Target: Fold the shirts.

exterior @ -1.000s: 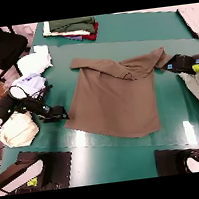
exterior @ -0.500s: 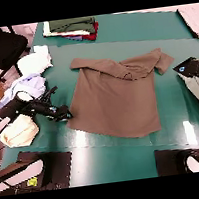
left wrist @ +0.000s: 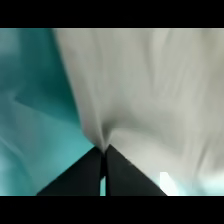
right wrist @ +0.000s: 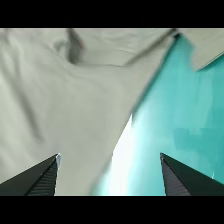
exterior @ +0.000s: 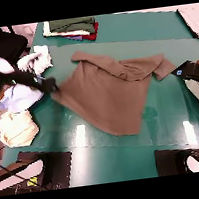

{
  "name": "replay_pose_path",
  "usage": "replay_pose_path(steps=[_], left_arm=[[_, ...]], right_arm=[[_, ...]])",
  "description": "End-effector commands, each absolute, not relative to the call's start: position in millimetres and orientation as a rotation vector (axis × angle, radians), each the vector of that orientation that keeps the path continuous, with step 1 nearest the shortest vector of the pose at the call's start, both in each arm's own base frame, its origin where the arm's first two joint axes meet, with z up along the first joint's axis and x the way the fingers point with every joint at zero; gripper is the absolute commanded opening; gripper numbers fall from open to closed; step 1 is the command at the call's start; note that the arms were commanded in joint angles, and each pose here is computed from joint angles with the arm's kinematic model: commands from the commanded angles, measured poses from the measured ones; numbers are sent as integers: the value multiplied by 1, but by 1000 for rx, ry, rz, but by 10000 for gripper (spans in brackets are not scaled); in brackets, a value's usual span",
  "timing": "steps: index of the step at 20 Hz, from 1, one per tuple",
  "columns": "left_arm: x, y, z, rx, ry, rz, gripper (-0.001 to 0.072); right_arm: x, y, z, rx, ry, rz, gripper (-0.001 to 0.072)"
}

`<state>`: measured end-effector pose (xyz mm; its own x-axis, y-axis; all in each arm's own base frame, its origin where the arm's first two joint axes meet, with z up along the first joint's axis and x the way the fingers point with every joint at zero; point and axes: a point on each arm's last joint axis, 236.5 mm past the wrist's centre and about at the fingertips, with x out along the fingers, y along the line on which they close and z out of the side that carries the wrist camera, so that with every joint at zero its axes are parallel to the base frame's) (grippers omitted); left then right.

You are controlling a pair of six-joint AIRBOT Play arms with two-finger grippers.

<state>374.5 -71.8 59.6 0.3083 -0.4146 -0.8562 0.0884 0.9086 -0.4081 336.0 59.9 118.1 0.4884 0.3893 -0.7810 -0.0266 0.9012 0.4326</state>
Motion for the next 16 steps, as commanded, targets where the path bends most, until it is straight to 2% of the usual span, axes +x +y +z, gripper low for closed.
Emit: replay_pose_path(steps=[1, 6, 9, 10, 11, 12, 14, 16], left_arm=[[459, -33, 145, -229, 957, -190, 26], [536, -28, 117, -238, 953, -195, 26], [553, -27, 127, -193, 876, -211, 28], [552, -27, 128, -183, 880, -219, 208], [548, -24, 127, -206, 899, -203, 586], [539, -20, 127, -271, 946, -174, 710], [508, -17, 119, -288, 1081, -178, 709], [479, -18, 120, -271, 1148, -180, 579]], right_arm=[[334, 73, 96, 393, 1132, 297, 706], [327, 113, 77, 335, 1214, 397, 706], [322, 132, 68, 295, 1250, 446, 706], [321, 136, 64, 285, 1264, 455, 706], [320, 140, 60, 282, 1278, 462, 706], [319, 143, 56, 278, 1291, 469, 706], [318, 147, 51, 273, 1310, 477, 706], [320, 149, 51, 281, 1308, 480, 706]])
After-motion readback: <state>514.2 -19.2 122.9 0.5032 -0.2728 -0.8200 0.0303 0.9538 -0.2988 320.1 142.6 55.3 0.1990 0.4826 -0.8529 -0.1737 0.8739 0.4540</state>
